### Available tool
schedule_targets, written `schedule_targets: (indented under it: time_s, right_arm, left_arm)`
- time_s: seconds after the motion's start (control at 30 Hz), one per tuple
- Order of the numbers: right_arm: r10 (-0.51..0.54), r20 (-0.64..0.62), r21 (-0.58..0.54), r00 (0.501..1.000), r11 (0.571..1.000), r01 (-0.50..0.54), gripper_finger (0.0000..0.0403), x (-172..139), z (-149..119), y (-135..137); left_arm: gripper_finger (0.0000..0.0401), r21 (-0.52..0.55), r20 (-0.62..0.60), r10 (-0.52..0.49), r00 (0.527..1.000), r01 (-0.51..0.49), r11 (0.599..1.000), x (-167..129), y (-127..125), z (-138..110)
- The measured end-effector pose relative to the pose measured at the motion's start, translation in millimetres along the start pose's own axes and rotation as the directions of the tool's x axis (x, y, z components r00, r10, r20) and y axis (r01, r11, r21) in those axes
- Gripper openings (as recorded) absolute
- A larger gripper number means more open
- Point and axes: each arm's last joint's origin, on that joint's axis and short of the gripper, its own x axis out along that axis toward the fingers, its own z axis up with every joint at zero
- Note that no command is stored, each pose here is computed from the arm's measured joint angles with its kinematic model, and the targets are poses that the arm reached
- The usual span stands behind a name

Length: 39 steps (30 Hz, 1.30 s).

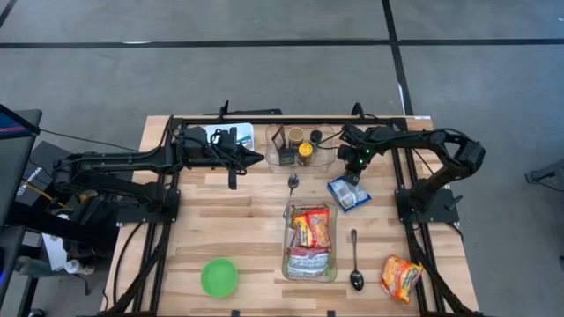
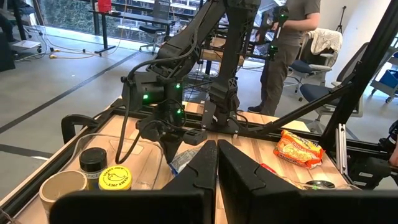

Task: Pick & Place Food Item
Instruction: Put the blue noodle pack into the bottom transparent bin

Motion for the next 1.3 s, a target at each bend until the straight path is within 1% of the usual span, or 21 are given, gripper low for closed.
schedule_targets:
  time_s: [0.13,0.27,0.47,0.73,1.0,1.13,1.3]
  right_arm:
    - [0.001,-0.011,0.011,1.0,1.0,-0.001,0.0001,-2.5,-2.1,0.9]
    - [-0.004,0.015,0.005,1.0,1.0,0.004,0.0001,-12.2,-3.8,3.6]
    - [-0.022,0.117,0.007,0.993,1.0,0.021,0.0001,-37.8,-7.6,10.6]
    - [-0.039,0.251,0.002,0.967,0.999,0.04,0.0,-76.7,-23.2,24.1]
    - [-0.026,0.4,-0.018,0.916,0.999,0.036,0.0,-107.6,-39.3,44.3]
    - [0.001,0.464,-0.023,0.886,1.0,0.011,0.0,-119.8,-47.9,56.2]
    - [0.032,0.529,-0.067,0.848,0.998,0.004,0.0,-130.6,-55.8,69.1]
  left_arm:
    - [0.0008,0.0,0.0,0.0,1.0,0.0,1.0,0.0,0.0,0.0]
    - [0.0008,0.0,0.0,0.0,1.0,0.0,1.0,0.0,-0.1,0.0]
    - [0.0008,0.0,0.0,-0.001,1.0,0.001,1.0,0.0,-0.1,0.0]
    - [0.0008,0.0,0.0,-0.001,1.0,0.001,1.0,0.0,-0.1,0.0]
    - [0.0008,0.0,0.0,-0.001,1.0,0.001,1.0,0.0,-0.1,0.0]
    - [0.0008,0.0,0.0,0.0,1.0,0.0,1.0,0.0,-0.1,0.0]
    - [0.0008,0.0,0.0,-0.001,1.0,0.001,1.0,0.0,-0.1,0.0]
